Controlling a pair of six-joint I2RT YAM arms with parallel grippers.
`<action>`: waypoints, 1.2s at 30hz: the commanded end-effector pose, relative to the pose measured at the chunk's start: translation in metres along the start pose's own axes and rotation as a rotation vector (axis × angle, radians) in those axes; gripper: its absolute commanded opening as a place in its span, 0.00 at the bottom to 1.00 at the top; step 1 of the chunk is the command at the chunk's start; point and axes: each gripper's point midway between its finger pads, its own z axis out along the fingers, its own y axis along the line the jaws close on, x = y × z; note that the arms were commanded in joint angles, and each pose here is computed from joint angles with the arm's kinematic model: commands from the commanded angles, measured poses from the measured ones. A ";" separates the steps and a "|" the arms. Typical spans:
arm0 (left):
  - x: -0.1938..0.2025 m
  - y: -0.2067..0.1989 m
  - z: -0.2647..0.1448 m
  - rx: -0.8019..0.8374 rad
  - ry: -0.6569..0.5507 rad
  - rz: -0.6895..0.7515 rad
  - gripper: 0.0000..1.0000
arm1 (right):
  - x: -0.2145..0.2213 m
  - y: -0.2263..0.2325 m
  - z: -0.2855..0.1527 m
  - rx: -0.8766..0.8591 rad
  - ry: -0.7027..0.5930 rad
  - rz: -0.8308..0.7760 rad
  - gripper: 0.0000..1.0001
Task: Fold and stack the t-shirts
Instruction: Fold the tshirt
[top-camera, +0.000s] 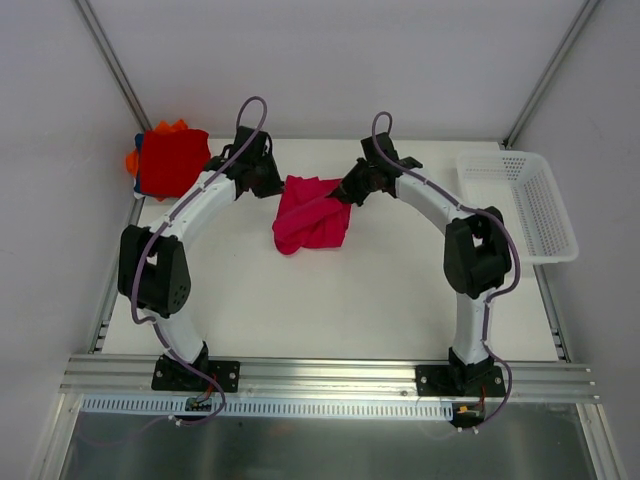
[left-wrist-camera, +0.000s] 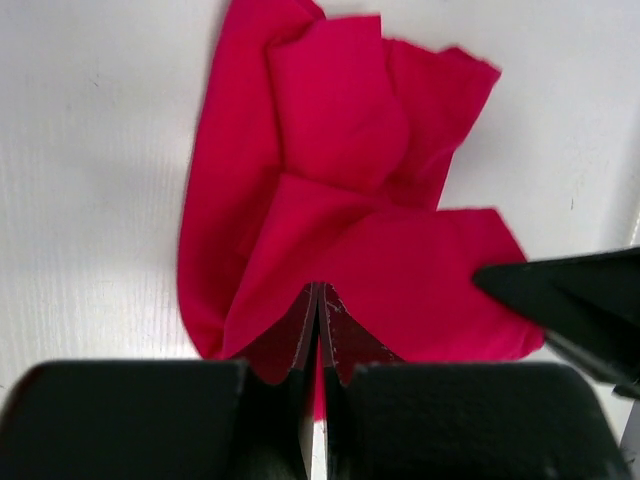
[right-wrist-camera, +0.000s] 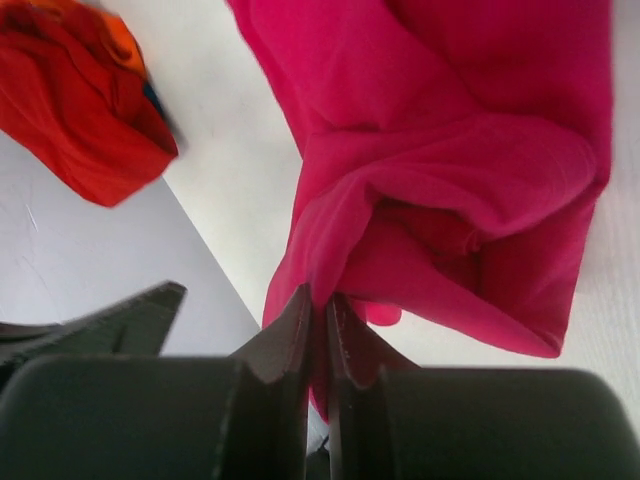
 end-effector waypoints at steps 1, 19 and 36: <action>0.004 0.000 0.006 0.029 0.010 0.019 0.00 | -0.027 0.005 0.003 -0.023 -0.028 0.039 0.00; 0.025 0.001 0.026 0.067 0.072 0.001 0.00 | -0.151 0.030 0.053 -0.108 -0.195 0.098 0.00; 0.048 0.009 0.041 0.082 0.125 -0.009 0.00 | -0.242 0.060 0.087 -0.444 -0.429 0.175 0.99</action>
